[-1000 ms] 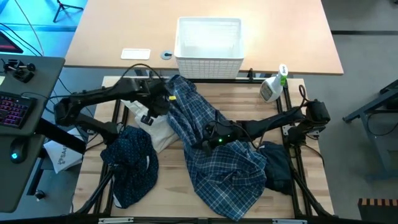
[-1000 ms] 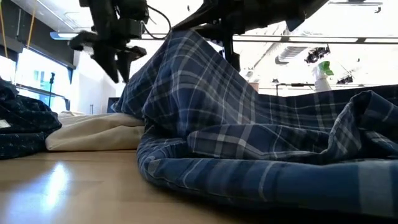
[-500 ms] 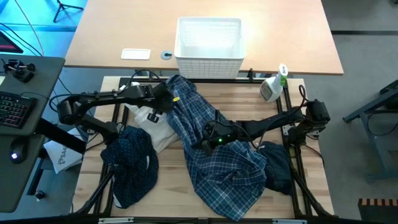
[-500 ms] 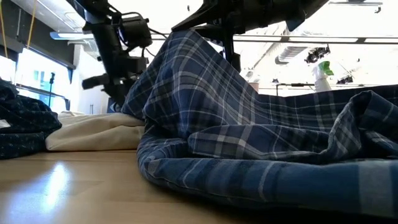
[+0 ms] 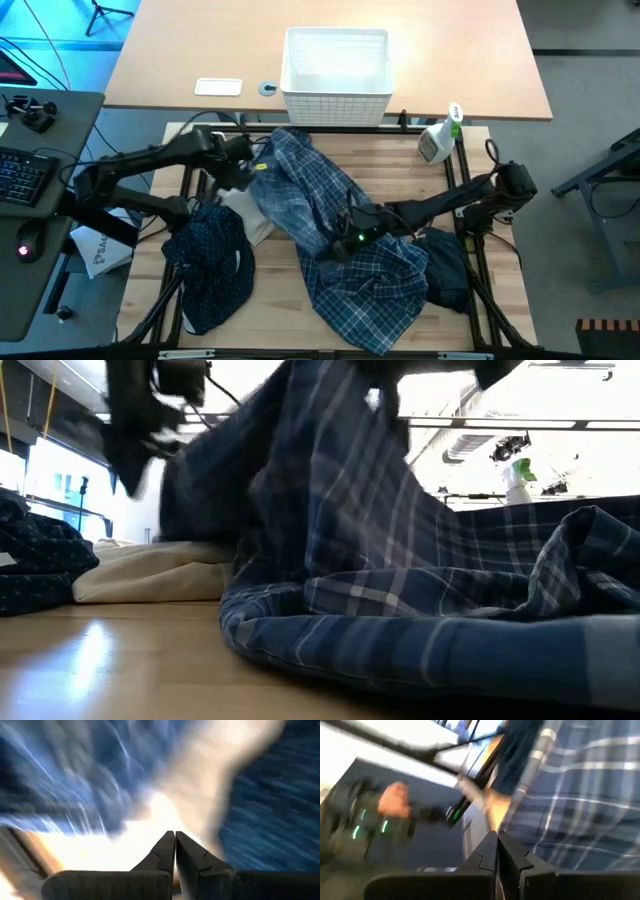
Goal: Fold Laundry from Bin
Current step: Fold the blue checkered long sleeve
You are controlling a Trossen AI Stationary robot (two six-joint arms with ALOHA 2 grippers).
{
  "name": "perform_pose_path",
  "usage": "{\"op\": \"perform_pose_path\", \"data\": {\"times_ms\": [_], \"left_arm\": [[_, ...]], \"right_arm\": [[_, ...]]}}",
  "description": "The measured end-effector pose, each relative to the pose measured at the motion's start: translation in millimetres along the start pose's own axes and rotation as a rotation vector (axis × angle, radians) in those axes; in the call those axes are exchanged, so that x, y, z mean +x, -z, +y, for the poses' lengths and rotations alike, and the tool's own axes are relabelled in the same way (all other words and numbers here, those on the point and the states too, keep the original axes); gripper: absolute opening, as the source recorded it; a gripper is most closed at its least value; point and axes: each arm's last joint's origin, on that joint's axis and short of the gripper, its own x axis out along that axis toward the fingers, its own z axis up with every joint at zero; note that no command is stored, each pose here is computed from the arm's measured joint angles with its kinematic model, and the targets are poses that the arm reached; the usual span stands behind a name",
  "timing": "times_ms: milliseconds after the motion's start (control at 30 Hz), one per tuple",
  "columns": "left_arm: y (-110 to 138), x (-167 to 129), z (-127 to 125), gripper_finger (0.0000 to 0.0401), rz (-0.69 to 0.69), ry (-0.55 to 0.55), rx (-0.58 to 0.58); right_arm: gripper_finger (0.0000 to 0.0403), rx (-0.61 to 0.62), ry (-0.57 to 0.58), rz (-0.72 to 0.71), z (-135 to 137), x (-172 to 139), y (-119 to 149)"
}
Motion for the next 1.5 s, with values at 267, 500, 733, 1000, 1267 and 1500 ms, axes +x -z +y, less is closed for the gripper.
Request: {"op": "perform_pose_path", "data": {"times_ms": [267, 500, 733, 1000, 1267, 1500], "left_arm": [[-5, -58, -17, 0.0000, -0.112, 0.115, -0.135], [-21, -33, -17, 0.0014, -0.235, 0.175, -0.214], [-46, -8, -9, 0.0070, -0.566, 0.272, -0.232], [-51, -37, -33, 0.0053, -0.831, 0.097, -0.051], [-62, -19, -35, 0.0083, -0.995, 0.176, -0.243], [-62, -23, -41, 0.0189, -1.001, -0.040, 0.029]], "right_arm": [[0.0000, 0.021, -0.026, 0.017, 11, -2, 10], [0.0000, 0.035, 0.029, -0.190, 14, -1, 1], [0.0000, 0.000, 0.057, -0.362, 41, -2, -19], [0.0000, 0.024, 0.102, -0.461, 64, -6, -35], [0.0000, -0.047, 0.124, -0.509, 81, -11, -48], [0.0000, -0.046, 0.133, -0.528, 82, -11, -49]]}}
